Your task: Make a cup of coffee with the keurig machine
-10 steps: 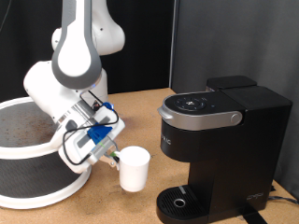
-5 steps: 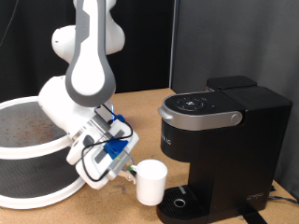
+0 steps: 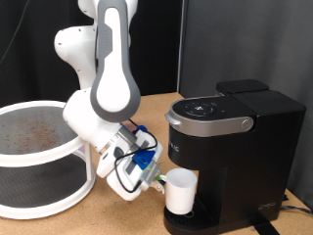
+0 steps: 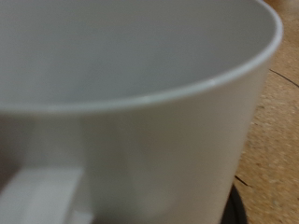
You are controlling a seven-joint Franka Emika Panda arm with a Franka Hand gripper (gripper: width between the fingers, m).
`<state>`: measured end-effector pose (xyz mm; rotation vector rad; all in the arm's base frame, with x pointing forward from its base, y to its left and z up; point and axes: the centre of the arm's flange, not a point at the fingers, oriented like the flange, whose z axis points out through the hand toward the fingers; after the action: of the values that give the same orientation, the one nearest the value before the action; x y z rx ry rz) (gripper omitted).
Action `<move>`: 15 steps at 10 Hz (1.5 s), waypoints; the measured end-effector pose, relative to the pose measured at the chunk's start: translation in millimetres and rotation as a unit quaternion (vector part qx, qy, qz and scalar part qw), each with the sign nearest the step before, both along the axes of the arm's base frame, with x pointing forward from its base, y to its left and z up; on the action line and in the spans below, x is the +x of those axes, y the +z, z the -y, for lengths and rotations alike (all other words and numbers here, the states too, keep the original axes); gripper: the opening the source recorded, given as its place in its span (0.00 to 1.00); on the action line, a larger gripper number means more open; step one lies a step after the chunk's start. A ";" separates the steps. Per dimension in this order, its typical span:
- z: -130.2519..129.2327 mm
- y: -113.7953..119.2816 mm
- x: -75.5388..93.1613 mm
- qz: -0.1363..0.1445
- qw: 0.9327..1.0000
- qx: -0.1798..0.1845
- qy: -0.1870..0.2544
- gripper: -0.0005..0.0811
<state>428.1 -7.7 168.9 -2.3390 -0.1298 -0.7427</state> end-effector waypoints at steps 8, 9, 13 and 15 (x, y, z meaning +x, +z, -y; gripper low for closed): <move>-32.5 -15.0 -9.9 0.011 1.000 -0.003 -0.004 0.37; -31.2 -16.4 -12.6 0.006 1.000 -0.007 -0.007 0.59; -9.6 -14.3 -34.8 -0.018 1.000 -0.003 0.008 0.94; 4.3 -0.9 -43.0 -0.026 0.999 0.018 0.014 0.98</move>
<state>385.1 -12.1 168.0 -2.3158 -0.1242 -0.6648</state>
